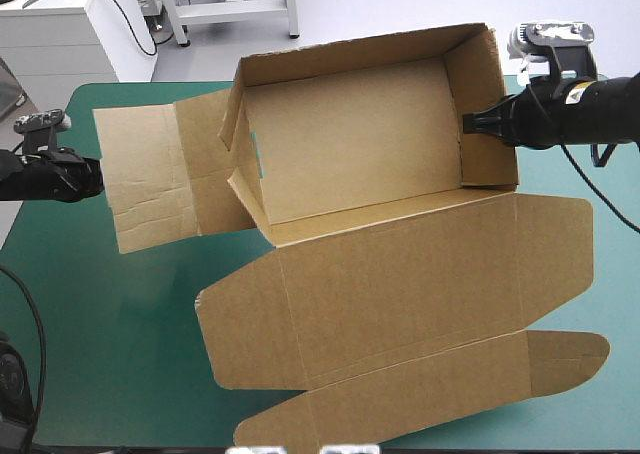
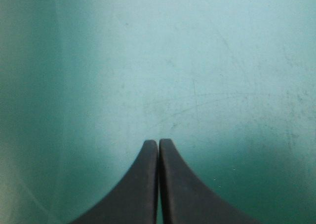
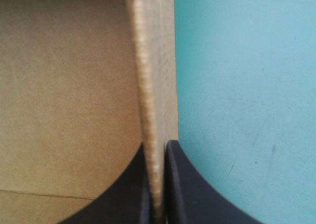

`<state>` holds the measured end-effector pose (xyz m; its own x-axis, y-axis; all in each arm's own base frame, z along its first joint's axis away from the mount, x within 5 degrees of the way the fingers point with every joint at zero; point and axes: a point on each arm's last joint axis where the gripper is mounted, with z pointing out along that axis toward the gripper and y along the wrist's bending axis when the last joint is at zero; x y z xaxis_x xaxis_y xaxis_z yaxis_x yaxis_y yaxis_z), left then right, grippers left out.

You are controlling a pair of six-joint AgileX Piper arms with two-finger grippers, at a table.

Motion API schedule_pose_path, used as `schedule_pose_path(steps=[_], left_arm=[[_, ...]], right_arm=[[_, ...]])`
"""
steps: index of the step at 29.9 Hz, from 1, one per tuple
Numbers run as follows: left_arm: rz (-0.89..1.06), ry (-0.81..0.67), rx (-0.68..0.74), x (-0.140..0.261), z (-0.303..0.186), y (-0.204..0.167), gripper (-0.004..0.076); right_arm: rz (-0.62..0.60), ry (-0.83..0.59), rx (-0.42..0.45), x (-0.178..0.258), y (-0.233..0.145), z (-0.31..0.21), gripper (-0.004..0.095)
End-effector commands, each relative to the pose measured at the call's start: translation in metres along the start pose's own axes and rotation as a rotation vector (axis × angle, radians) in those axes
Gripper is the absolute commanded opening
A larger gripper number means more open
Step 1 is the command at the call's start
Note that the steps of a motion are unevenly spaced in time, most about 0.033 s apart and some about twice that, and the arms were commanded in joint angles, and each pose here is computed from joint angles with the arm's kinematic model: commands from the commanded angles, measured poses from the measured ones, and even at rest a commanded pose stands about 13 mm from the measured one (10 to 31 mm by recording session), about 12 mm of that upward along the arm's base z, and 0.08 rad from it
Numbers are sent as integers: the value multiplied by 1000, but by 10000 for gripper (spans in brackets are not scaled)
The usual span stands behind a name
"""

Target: Fold the box

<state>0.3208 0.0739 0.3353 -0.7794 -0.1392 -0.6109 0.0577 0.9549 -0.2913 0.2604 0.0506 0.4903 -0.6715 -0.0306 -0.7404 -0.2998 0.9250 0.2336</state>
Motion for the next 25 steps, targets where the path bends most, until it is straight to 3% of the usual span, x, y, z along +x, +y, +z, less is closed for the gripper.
schedule_pose_path(steps=[1, 6, 11, 19, 25], left_arm=[[-33, -98, 70, -12, -9, -10, -8], [-58, -70, 248, -13, 3, -29, -8], [-39, -66, 418, -15, 13, -79, -8], [-27, -42, 548, -10, 11, -122, -8], [30, -79, 609, -6, -12, -150, -8]], right_arm=[[-3, -84, -52, -1, 12, -30, -6], [-13, -85, -112, -3, 16, -26, -6], [3, -85, -112, -8, 11, -11, -6], [-8, -52, 9, -12, -7, 11, -6], [-13, -73, 45, -17, -14, 21, -6]])
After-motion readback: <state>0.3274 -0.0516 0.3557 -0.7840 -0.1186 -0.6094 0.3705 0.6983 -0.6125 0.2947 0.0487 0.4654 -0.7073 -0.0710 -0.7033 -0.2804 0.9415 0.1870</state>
